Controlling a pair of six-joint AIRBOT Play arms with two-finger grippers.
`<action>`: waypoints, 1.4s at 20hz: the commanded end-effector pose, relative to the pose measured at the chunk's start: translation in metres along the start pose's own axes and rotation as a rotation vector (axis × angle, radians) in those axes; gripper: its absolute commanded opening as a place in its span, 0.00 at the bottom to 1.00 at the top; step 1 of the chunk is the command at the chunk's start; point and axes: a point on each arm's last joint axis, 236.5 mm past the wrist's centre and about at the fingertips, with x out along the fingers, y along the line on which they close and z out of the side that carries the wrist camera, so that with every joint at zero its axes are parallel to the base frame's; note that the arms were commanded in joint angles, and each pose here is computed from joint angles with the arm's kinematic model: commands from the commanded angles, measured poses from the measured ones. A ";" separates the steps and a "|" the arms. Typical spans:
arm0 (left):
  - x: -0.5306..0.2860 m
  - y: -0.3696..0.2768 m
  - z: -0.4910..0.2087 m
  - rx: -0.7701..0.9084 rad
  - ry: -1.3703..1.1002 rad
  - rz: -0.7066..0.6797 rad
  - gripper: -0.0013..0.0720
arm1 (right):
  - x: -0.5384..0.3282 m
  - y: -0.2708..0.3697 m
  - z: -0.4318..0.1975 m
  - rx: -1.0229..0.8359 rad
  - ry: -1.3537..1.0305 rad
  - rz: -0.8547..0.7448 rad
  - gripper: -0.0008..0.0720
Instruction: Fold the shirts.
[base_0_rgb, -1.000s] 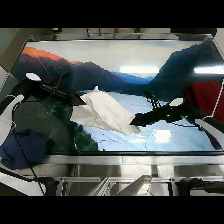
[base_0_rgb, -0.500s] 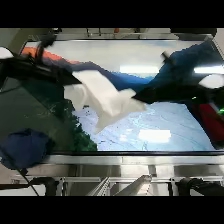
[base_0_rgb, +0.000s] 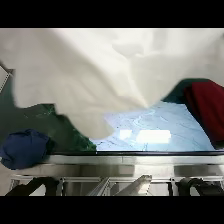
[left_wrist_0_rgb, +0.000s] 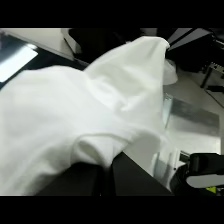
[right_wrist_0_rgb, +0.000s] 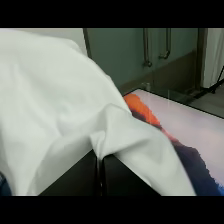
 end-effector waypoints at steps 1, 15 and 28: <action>-0.014 0.004 0.006 0.023 -0.031 0.157 0.05 | -0.006 0.003 -0.008 0.068 0.035 -0.021 0.03; 0.154 0.335 -0.352 -1.000 0.437 -0.072 0.33 | 0.086 -0.250 -0.361 0.885 0.613 -0.339 0.06; 0.042 0.291 -0.447 -1.212 0.772 0.147 0.41 | 0.029 -0.247 -0.421 0.975 0.836 -0.281 0.75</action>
